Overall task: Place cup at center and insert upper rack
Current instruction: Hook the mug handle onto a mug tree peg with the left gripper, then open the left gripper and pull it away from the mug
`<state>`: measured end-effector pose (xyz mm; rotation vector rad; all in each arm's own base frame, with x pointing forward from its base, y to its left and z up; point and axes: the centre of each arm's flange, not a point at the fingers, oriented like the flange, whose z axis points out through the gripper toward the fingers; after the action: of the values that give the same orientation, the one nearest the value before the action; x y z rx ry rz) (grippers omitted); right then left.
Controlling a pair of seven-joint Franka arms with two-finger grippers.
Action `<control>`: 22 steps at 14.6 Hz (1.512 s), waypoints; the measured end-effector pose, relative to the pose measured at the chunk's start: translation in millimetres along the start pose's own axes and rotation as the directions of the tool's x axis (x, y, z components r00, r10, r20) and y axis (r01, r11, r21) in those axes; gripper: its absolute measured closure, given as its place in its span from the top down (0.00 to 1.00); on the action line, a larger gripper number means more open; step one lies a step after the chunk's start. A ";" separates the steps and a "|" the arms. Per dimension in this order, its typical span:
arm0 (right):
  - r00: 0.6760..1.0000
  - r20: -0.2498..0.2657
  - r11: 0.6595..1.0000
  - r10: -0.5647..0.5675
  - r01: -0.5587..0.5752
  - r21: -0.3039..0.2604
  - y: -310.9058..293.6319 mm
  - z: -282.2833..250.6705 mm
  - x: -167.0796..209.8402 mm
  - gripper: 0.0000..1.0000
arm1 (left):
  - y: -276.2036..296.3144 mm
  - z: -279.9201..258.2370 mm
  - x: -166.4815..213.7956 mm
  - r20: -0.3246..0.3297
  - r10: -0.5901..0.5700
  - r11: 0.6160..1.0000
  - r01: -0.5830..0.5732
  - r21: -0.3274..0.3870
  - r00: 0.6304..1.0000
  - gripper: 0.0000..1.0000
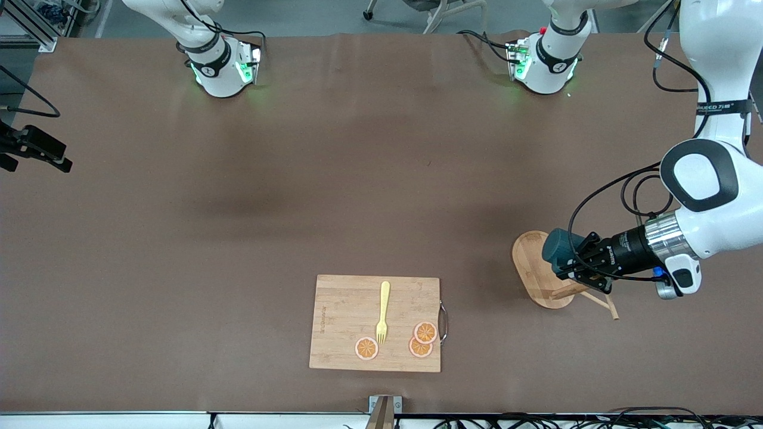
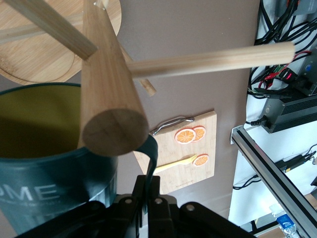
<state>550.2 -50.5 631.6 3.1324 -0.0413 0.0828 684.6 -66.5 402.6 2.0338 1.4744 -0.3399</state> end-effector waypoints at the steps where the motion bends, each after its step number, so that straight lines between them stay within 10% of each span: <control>1: 1.000 0.000 1.000 0.000 0.000 0.000 0.0 0.0 0.0 1.00 | 0.0 0.1 0.5 -0.001 0.005 1.000 -0.005 -0.001 1.000 0.05; 9: 1.000 -0.009 1.000 0.000 0.000 -0.003 0.5 -4.2 0.3 1.00 | 2.2 -12.8 11.7 -0.016 0.038 0.999 -0.038 -0.027 0.999 0.26; 17: 1.000 -0.013 1.000 0.000 0.000 -0.004 0.6 -6.3 0.5 1.00 | 21.7 -37.2 3.2 -0.095 0.105 0.991 -0.111 -0.069 0.990 1.00; 22: 1.000 -0.014 1.000 0.000 0.000 -0.004 0.6 -6.6 0.5 1.00 | 33.5 -77.6 -23.5 -0.205 0.209 0.973 -0.223 -0.051 0.956 1.00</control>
<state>550.3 -51.1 638.2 3.1277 -0.0419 0.1041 696.9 -45.0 486.8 2.1939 1.3377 0.0086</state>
